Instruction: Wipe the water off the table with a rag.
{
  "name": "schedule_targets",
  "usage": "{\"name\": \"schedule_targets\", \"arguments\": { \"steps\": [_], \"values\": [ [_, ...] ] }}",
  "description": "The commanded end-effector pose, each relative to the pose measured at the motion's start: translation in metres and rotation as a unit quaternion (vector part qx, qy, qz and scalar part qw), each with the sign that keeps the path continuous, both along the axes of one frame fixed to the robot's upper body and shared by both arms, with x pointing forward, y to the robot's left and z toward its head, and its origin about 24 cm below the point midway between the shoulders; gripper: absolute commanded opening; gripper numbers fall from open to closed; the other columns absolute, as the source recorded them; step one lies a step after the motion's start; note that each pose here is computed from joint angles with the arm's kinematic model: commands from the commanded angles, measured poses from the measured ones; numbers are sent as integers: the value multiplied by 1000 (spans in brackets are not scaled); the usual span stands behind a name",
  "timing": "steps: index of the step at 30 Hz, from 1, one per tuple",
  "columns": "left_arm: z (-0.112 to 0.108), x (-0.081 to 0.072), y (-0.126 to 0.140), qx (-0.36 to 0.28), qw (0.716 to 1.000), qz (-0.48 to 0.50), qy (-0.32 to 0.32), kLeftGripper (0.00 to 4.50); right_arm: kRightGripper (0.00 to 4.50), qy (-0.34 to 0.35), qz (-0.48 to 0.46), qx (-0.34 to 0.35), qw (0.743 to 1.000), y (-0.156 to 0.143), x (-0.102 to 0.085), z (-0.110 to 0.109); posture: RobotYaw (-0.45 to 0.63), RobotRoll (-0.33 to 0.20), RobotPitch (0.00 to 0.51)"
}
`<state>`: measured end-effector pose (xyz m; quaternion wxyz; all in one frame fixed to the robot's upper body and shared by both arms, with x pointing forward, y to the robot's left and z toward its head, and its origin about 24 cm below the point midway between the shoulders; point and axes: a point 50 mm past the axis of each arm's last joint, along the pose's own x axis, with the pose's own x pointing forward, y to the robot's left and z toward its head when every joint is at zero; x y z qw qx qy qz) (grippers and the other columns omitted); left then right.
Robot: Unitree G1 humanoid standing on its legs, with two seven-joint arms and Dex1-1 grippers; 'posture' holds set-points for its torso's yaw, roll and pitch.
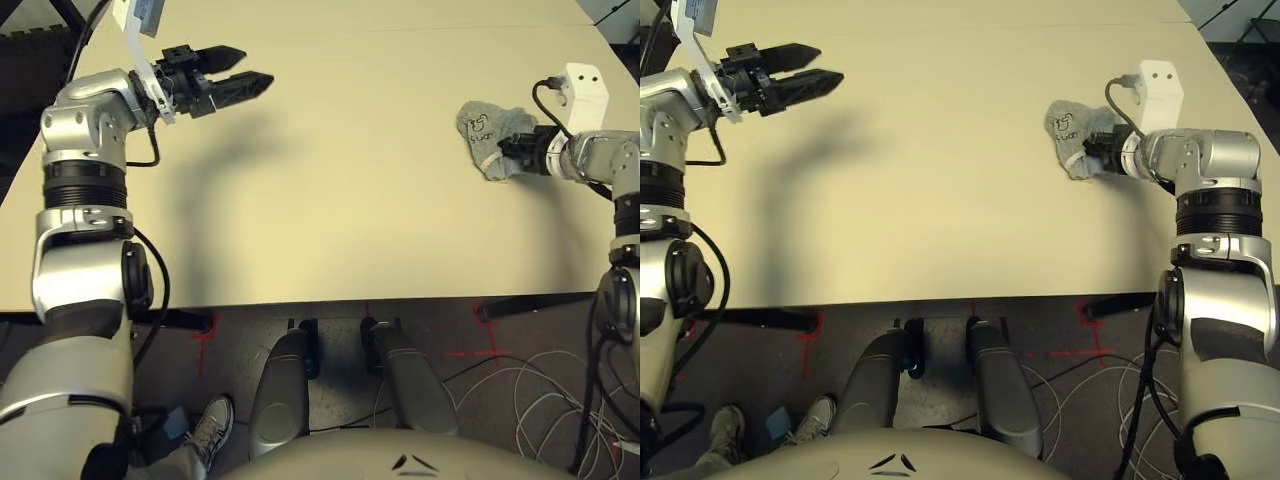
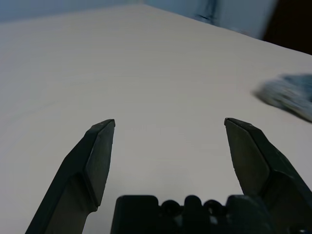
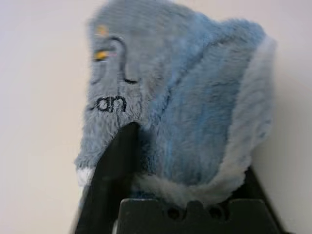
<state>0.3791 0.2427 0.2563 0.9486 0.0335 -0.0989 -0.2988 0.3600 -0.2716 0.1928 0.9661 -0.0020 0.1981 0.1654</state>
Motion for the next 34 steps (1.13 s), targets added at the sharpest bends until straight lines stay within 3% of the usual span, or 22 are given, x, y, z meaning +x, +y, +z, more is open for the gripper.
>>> {"name": "schedule_targets", "arguments": {
  "steps": [1, 3, 8, 11, 16, 25, 34],
  "values": [
    [-16, 2, 2, -17, 997, 72, -23, 4500, 3915, -96, 34, 10, 995, 1, 2, 25, -22, 0, 260],
    [-28, 3, -1, -23, 995, 98, -26, 4500, 4479, -143, 21, 26, 989, -1, 6, 33, -23, 0, 261],
    [-48, 9, 2, -44, 983, 174, -25, 4500, 4479, -237, -54, 75, 967, -14, 17, 38, -25, 0, 262],
    [-59, 12, 1, -41, 979, 201, -15, 4500, 4479, -242, -112, 92, 959, -27, 20, 26, -34, 0, 273],
    [-65, 17, -4, -41, 977, 210, -13, 4500, 4479, -237, -195, 63, 950, -50, 17, 8, -59, 0, 291],
    [-60, 20, -2, -39, 964, 260, -48, 4500, 4479, -248, -189, 44, 949, -60, 14, 6, -112, 0, 313],
    [-64, 21, -4, -61, 953, 292, -56, 4500, 4479, -272, -143, 53, 950, -52, 15, 5, -138, 0, 284]
  ]
}}
